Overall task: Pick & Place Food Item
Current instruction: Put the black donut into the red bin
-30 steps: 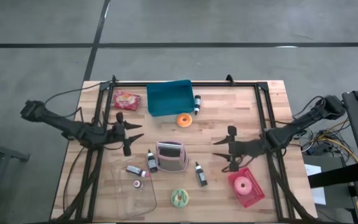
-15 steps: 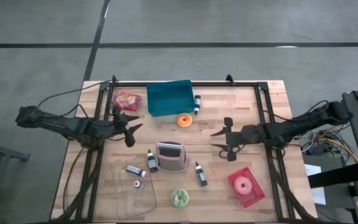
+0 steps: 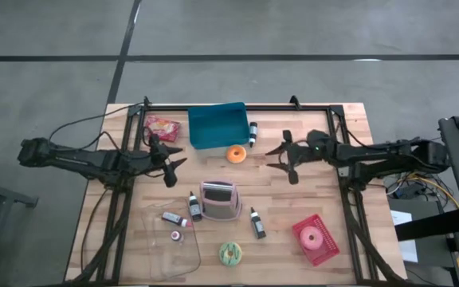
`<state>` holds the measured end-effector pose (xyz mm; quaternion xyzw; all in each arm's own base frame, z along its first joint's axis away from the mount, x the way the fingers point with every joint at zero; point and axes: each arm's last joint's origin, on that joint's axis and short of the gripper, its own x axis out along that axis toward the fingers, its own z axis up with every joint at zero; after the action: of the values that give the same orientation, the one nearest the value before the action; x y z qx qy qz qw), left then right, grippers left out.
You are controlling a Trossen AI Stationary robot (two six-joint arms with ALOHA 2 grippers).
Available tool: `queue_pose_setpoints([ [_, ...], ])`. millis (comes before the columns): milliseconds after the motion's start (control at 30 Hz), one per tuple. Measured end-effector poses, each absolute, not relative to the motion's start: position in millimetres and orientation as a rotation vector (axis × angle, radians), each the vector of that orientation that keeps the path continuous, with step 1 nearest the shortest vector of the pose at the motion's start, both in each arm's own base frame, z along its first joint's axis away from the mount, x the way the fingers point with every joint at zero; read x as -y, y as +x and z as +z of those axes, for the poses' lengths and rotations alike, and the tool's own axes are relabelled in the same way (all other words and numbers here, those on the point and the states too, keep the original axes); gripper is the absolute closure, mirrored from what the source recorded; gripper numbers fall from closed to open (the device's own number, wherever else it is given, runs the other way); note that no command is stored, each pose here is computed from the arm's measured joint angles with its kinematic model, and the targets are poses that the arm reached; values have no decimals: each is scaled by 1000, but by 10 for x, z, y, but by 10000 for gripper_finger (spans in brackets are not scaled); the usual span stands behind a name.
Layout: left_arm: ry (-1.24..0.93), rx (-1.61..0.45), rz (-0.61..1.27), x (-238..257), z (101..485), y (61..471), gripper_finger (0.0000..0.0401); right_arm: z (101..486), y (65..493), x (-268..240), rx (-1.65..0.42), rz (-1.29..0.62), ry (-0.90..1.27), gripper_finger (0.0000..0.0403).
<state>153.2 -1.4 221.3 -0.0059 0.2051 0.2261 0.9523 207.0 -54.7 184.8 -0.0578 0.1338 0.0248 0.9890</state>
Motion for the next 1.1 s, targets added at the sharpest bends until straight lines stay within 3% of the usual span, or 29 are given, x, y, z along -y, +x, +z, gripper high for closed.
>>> queue_pose_setpoints([
  [567, 47, -507, 510, -85, 2083, 1610, 224, 1586, 2856, 896, -520, 137, -108, 225],
  [1100, 36, -507, 497, -96, 1948, 1594, 224, 1582, 3097, 1160, -619, 138, -140, 225],
])
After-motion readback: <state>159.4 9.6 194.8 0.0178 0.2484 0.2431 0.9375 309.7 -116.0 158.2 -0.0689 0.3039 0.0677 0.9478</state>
